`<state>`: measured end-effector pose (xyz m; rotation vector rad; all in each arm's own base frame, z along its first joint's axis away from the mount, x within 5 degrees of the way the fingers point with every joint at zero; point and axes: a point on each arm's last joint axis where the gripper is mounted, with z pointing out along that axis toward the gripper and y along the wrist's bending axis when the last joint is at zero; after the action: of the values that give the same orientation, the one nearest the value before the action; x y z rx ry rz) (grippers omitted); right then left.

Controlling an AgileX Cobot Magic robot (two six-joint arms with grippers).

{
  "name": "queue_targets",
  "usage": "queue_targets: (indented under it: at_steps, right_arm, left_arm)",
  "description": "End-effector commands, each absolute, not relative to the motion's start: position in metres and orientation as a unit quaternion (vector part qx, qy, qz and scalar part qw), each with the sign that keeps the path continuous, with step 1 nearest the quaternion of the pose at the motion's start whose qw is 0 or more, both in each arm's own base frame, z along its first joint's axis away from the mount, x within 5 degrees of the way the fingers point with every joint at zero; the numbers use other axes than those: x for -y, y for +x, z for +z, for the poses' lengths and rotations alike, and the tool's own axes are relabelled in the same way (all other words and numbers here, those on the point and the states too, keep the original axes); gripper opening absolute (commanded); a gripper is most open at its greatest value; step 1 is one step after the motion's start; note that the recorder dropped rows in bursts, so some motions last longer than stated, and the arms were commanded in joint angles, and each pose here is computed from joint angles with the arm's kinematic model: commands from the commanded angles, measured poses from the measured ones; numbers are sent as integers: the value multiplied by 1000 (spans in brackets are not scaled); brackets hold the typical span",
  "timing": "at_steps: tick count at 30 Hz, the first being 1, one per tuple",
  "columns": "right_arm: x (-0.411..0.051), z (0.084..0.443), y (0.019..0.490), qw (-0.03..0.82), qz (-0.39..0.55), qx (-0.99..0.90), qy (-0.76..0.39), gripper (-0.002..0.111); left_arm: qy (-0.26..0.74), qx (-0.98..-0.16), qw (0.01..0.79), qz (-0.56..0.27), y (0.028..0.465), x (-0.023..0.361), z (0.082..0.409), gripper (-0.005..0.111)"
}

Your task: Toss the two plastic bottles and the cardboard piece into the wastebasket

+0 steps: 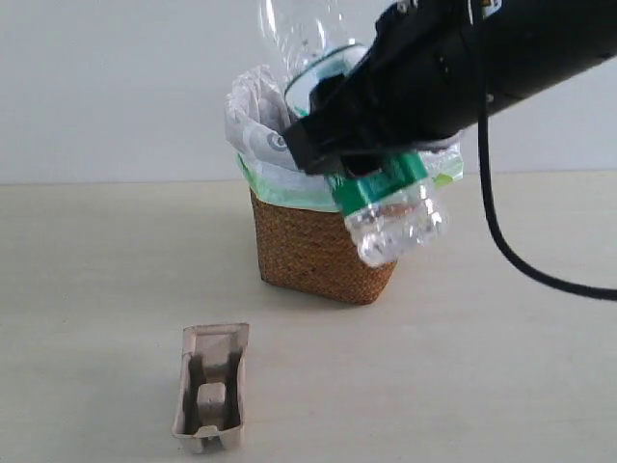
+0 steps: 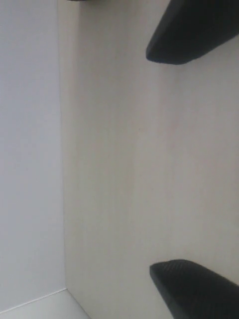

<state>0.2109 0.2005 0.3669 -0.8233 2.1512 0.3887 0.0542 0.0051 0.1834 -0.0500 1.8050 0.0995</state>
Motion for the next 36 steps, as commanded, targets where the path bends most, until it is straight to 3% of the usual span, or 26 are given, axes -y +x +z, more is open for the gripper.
queue_targets:
  at_steps: [1,7,13,16,18,19,20,28,33,36]
  right_arm:
    - [-208,361,188,283,230,-860,-358,28]
    - [-213,360,169,218,284,-824,-438,28]
    - [-208,360,199,334,179,-828,-414,31]
    - [-209,378,230,477,104,-788,-377,64]
    - [-207,405,250,548,78,-771,-313,95]
    - [-207,414,256,560,67,-772,-292,105]
    - [-204,425,260,566,45,-777,-271,104]
    - [-194,405,263,439,-25,-864,-247,104]
    - [-215,365,229,238,96,-892,-372,104]
    - [-222,340,212,148,161,-896,-385,104]
  left_arm:
    - [-27,-780,624,42,54,-5,185,108]
    - [-27,-780,624,42,54,-5,185,108]
    - [-27,-780,624,42,54,-5,185,108]
    - [-27,-780,624,42,54,-5,185,108]
    - [-27,-780,624,42,54,-5,185,108]
    - [-27,-780,624,42,54,-5,185,108]
    - [-27,-780,624,42,54,-5,185,108]
    - [-27,-780,624,42,54,-5,185,108]
    - [-27,-780,624,42,54,-5,185,108]
    - [-27,-780,624,42,54,-5,185,108]
